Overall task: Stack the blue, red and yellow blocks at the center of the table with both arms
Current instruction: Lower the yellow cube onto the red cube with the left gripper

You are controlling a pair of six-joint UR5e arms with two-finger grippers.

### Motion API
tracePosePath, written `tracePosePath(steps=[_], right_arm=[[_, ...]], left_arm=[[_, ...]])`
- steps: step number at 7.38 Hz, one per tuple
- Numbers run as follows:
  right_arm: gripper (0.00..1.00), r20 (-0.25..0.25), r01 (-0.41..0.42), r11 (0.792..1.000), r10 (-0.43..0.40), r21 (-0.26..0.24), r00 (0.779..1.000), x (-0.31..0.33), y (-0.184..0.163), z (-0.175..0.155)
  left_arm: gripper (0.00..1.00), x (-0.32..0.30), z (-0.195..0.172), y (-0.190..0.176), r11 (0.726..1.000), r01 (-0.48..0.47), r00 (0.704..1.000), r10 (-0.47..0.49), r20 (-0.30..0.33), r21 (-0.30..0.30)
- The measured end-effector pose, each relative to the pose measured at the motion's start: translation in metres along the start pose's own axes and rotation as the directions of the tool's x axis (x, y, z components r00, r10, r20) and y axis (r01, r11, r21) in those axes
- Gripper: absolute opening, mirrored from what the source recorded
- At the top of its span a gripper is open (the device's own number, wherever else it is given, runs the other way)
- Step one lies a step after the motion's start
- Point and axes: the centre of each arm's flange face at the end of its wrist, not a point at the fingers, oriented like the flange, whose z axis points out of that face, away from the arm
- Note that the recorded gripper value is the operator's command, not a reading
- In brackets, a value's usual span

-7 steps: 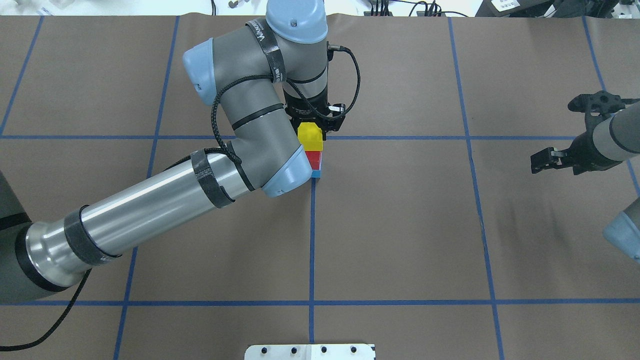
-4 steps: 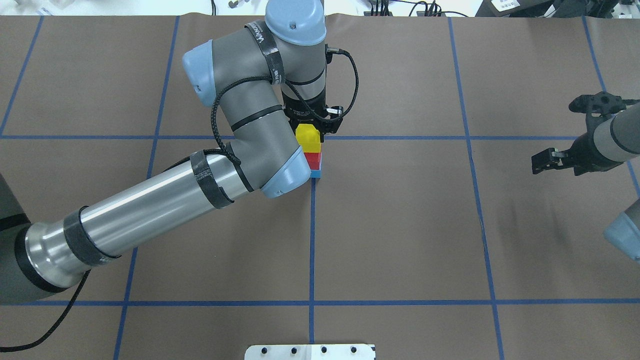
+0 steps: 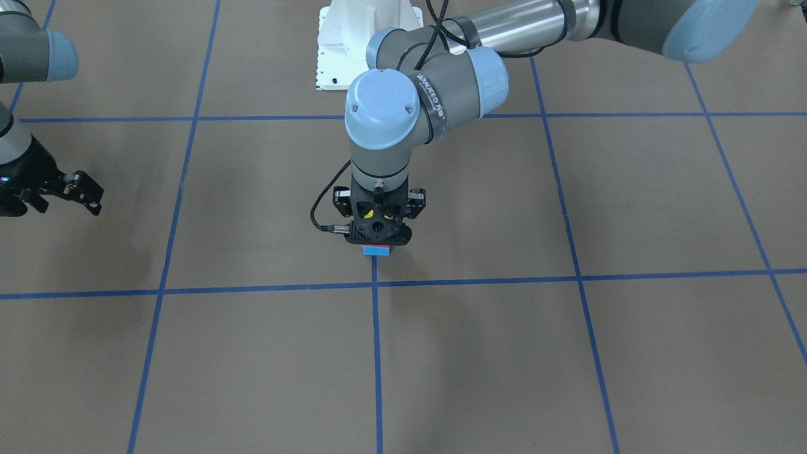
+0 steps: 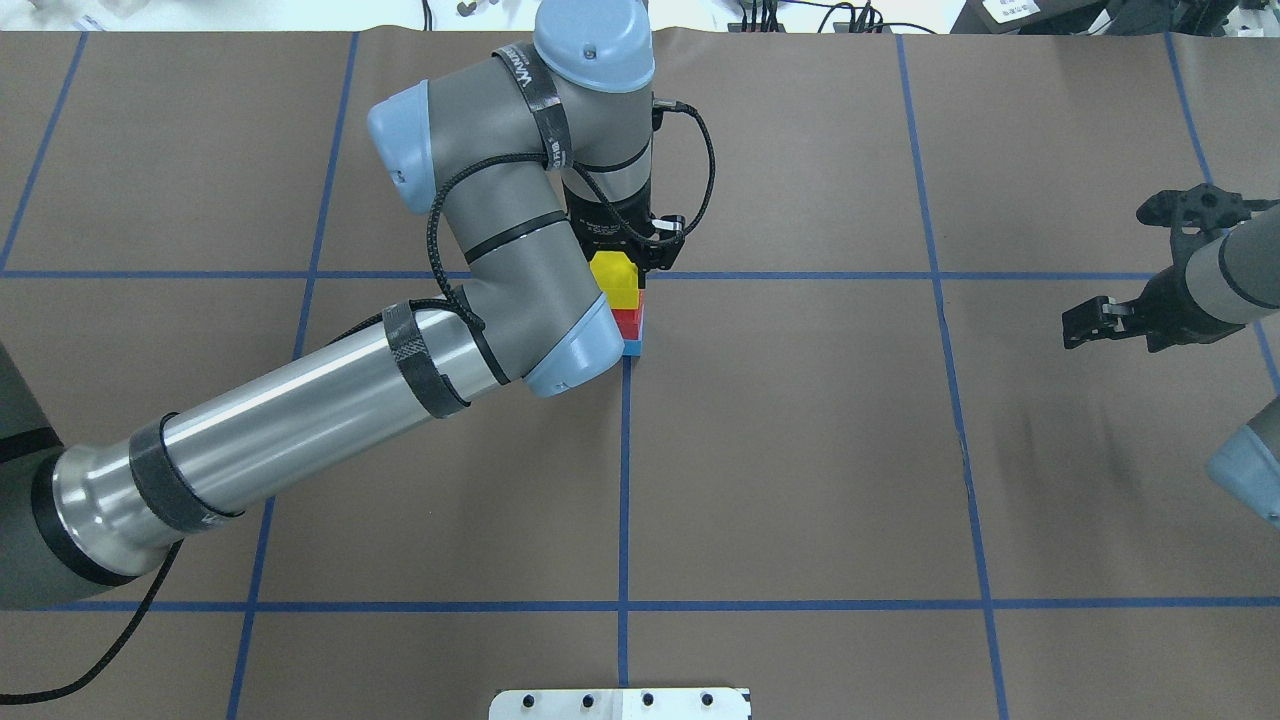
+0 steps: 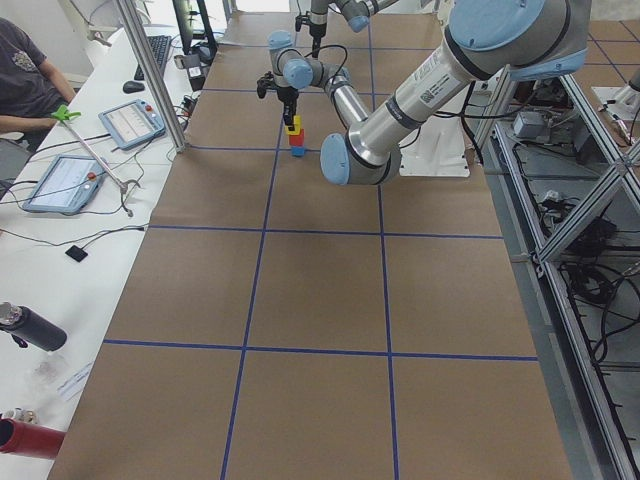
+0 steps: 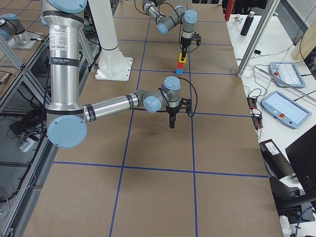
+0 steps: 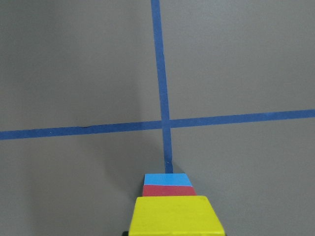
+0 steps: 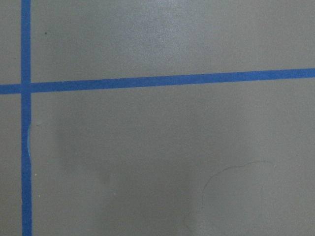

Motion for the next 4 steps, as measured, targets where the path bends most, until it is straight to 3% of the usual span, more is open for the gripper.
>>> tracePosePath(steps=[4], right_arm=[[1.0,0.0,0.0,1.0,0.0,0.0,1.0,0.0,0.0,0.0002]], left_arm=[[0.0,0.0016,0.0019,0.002,1.0,-0.001,1.0,0.001,0.002,-0.005]])
